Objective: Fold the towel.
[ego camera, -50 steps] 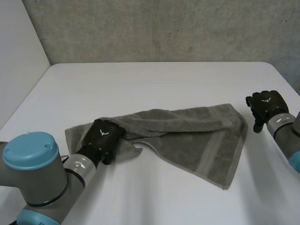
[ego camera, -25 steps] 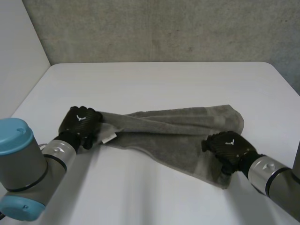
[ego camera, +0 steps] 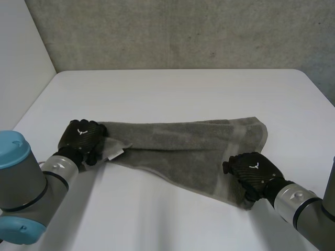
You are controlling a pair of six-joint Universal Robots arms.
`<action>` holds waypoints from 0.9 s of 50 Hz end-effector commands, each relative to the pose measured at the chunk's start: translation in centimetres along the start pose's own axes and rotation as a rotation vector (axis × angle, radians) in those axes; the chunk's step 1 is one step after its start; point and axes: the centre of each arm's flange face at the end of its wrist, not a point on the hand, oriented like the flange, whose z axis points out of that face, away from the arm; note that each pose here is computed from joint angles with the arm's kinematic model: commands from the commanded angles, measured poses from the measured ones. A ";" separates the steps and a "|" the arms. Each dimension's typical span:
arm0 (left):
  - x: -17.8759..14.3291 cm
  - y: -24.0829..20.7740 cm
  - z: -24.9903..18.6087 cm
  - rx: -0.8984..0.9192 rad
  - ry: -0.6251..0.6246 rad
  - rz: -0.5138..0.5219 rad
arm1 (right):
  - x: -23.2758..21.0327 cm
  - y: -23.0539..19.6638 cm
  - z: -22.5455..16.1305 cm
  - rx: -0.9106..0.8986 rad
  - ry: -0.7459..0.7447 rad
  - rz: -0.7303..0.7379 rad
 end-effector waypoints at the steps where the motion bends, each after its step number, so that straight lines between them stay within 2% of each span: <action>1: 0.1 0.1 0.0 -0.002 0.002 0.001 | -0.3 1.0 0.6 -0.032 -0.017 0.006; 45: 0.9 0.4 -0.6 -0.016 0.026 0.002 | 0.3 1.3 1.9 0.019 0.022 -0.036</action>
